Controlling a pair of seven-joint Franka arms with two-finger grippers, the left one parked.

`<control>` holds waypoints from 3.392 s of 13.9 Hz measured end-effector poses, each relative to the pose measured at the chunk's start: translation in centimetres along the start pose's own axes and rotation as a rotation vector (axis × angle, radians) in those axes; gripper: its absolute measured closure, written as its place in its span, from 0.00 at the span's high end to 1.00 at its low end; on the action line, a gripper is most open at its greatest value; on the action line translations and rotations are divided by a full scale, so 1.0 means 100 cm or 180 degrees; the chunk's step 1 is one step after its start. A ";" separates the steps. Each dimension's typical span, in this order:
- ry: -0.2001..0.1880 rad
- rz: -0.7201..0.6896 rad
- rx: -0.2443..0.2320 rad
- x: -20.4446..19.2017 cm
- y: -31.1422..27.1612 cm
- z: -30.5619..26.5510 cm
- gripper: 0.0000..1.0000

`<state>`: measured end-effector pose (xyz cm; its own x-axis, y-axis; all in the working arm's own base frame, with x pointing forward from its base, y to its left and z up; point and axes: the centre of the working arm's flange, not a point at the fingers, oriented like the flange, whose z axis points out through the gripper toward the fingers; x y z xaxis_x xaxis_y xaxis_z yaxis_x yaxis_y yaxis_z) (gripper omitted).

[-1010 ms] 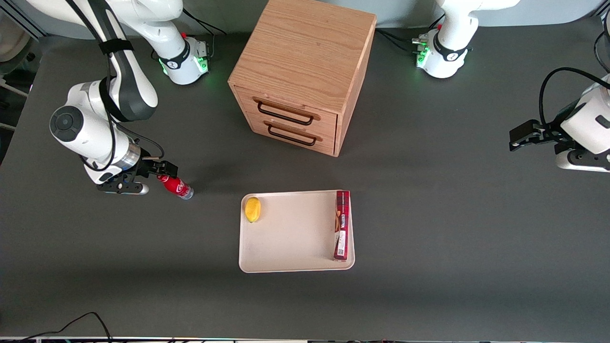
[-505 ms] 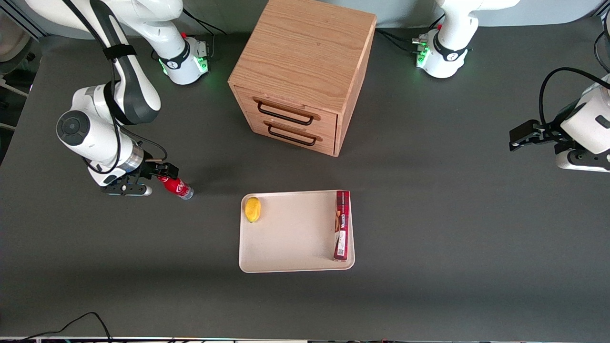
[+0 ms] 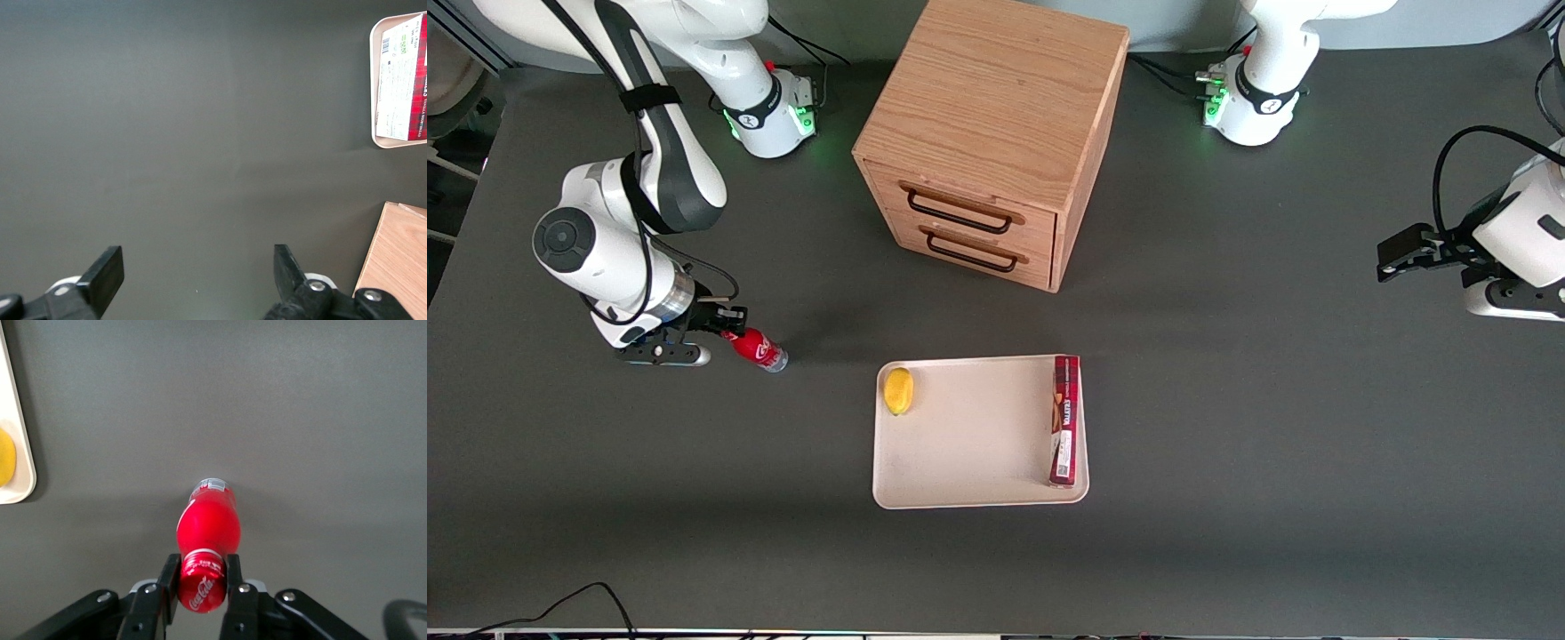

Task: Place coke bottle on tray
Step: 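Lift the bottle with the right gripper and pull it back, then carry the bottle to the cream tray and lower it beside the lemon, then open the right gripper and withdraw it from the tray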

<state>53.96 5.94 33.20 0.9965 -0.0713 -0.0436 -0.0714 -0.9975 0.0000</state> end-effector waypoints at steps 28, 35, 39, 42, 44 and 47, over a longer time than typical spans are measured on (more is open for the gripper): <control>0.0094 0.0600 -0.0058 0.113 -0.216 -0.158 0.31; 0.0568 0.0653 0.0119 0.153 -0.267 -0.062 0.31; 0.0575 0.0679 0.0129 0.159 -0.272 -0.033 0.31; 0.0519 0.0681 0.0093 0.159 -0.274 -0.016 0.31; 0.0501 0.0684 0.0081 0.159 -0.274 -0.010 0.37; 0.0508 0.0691 0.0085 0.159 -0.274 -0.016 0.68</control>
<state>71.88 32.12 34.09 0.9518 -0.2853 0.1125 -0.2832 -0.9585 -0.0344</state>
